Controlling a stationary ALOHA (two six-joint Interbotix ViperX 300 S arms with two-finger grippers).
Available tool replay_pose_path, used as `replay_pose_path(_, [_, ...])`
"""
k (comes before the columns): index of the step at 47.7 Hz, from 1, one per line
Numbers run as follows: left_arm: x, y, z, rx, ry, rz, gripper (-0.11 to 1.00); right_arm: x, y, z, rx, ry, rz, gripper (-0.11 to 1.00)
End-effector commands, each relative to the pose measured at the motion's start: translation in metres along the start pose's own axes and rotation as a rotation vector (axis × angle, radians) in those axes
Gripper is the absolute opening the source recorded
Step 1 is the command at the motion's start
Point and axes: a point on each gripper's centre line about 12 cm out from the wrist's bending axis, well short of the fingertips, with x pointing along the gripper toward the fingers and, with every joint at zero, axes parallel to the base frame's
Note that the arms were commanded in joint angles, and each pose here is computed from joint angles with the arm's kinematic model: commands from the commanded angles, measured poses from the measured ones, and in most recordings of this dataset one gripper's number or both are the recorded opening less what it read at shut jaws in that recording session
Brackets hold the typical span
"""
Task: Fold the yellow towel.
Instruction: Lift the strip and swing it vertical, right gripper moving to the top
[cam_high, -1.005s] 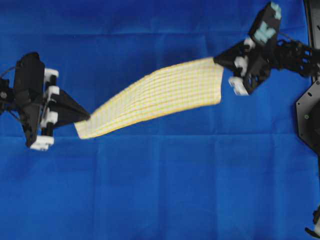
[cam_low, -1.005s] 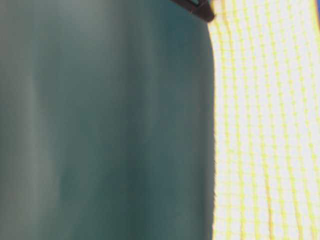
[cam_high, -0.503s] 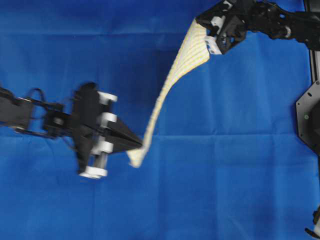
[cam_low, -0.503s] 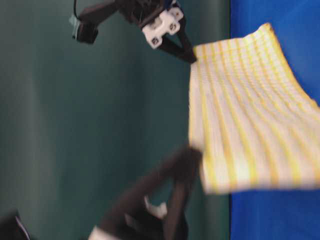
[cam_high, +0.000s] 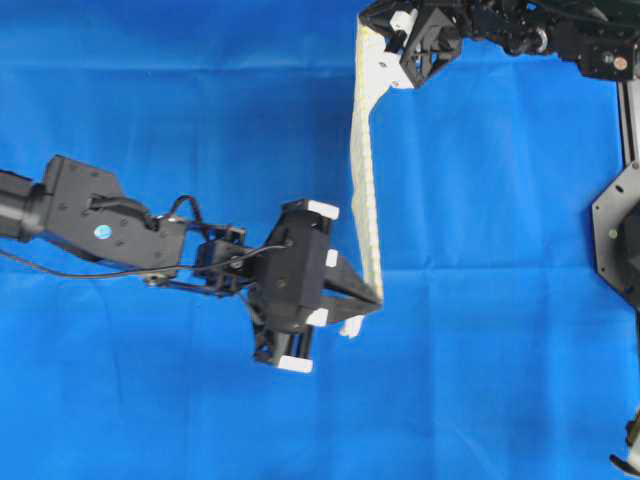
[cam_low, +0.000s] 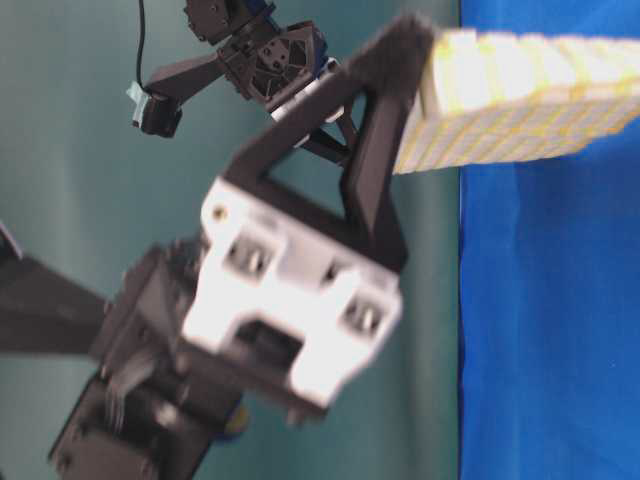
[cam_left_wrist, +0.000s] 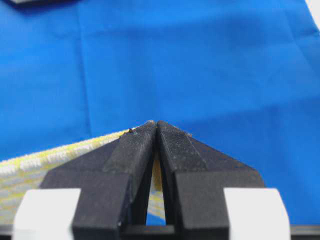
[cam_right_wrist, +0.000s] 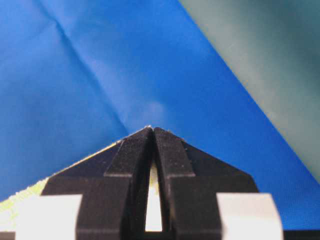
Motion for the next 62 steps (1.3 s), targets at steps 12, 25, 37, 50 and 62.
replay_pose_path(12, [0.009, -0.008, 0.023, 0.022, -0.058, -0.015, 0.02, -0.004, -0.008, 0.018, 0.000, -0.045, -0.016, 0.02])
replay_pose_path(25, [0.021, -0.002, 0.026, 0.016, -0.080, -0.001, 0.02, -0.021, -0.010, 0.014, -0.007, -0.047, -0.015, 0.02])
replay_pose_path(37, [0.036, 0.000, 0.025, 0.017, -0.086, 0.004, 0.02, -0.031, -0.010, 0.008, -0.007, -0.034, -0.012, 0.02])
replay_pose_path(50, [0.027, 0.000, 0.007, -0.005, -0.046, 0.004, 0.02, -0.007, 0.002, 0.014, -0.028, -0.003, 0.014, 0.02])
replay_pose_path(62, [-0.001, -0.003, -0.019, -0.079, -0.041, 0.000, 0.02, 0.035, 0.024, 0.021, -0.056, 0.019, 0.050, 0.02])
